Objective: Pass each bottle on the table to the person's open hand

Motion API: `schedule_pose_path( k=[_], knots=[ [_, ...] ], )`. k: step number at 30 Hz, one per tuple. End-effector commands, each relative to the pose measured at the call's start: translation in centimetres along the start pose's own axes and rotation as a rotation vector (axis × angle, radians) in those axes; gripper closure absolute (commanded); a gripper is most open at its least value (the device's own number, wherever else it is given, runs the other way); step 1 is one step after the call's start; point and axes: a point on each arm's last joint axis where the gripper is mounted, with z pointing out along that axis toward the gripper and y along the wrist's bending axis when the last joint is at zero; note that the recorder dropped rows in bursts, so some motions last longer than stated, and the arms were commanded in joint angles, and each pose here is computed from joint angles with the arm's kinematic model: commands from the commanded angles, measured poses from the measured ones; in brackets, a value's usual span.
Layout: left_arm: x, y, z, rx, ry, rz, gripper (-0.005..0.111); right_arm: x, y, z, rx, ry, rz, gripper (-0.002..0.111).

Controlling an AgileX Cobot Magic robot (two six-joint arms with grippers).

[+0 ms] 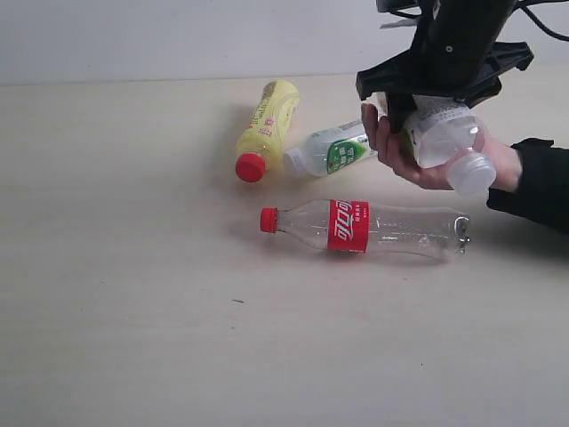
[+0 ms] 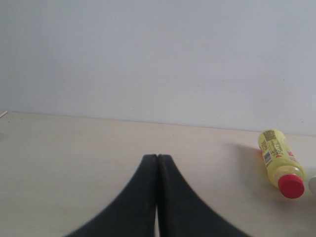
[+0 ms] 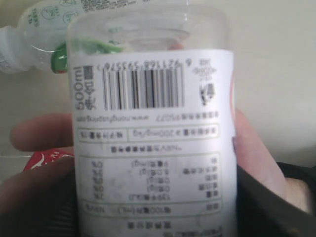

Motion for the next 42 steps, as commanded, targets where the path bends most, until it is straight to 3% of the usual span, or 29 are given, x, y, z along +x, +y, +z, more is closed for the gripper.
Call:
schedule_pose_path(
  k=[1, 4, 6, 10, 14, 17, 20, 28, 37, 39, 42],
  knots=[
    [-0.1, 0.0, -0.1, 0.0, -0.01, 0.002, 0.107, 0.4, -0.2, 0.6, 0.004, -0.007, 0.006, 0.108],
    [-0.1, 0.0, -0.1, 0.0, -0.01, 0.002, 0.107, 0.5, -0.2, 0.9, 0.005, -0.01, 0.002, 0.107],
    [-0.1, 0.0, -0.1, 0.0, -0.01, 0.002, 0.107, 0.5, -0.2, 0.9, 0.005, -0.01, 0.002, 0.101],
    [-0.1, 0.0, -0.1, 0.0, -0.01, 0.002, 0.107, 0.5, -0.2, 0.9, 0.002, -0.009, 0.004, 0.076],
    [-0.1, 0.0, -0.1, 0.0, -0.01, 0.002, 0.107, 0.5, -0.2, 0.9, 0.002, -0.007, 0.02, 0.041],
    [-0.1, 0.0, -0.1, 0.0, -0.01, 0.002, 0.107, 0.5, -0.2, 0.9, 0.002, -0.007, 0.02, 0.026],
    [-0.1, 0.0, -0.1, 0.0, -0.01, 0.002, 0.107, 0.5, -0.2, 0.9, 0.004, -0.007, 0.019, 0.022],
    [-0.1, 0.0, -0.1, 0.0, -0.01, 0.002, 0.107, 0.4, -0.8, -0.7, 0.039, -0.065, -0.008, 0.021],
    [-0.1, 0.0, -0.1, 0.0, -0.01, 0.002, 0.107, 1.4, -2.4, -8.5, 0.052, -0.26, -0.002, 0.023],
    [-0.1, 0.0, -0.1, 0.0, -0.01, 0.002, 0.107, 2.0, -2.8, -10.8, 0.043, -0.319, -0.011, 0.034],
    [-0.1, 0.0, -0.1, 0.0, -0.01, 0.002, 0.107, 3.5, -3.4, -13.6, 0.018, -0.404, -0.022, 0.076]
  ],
)
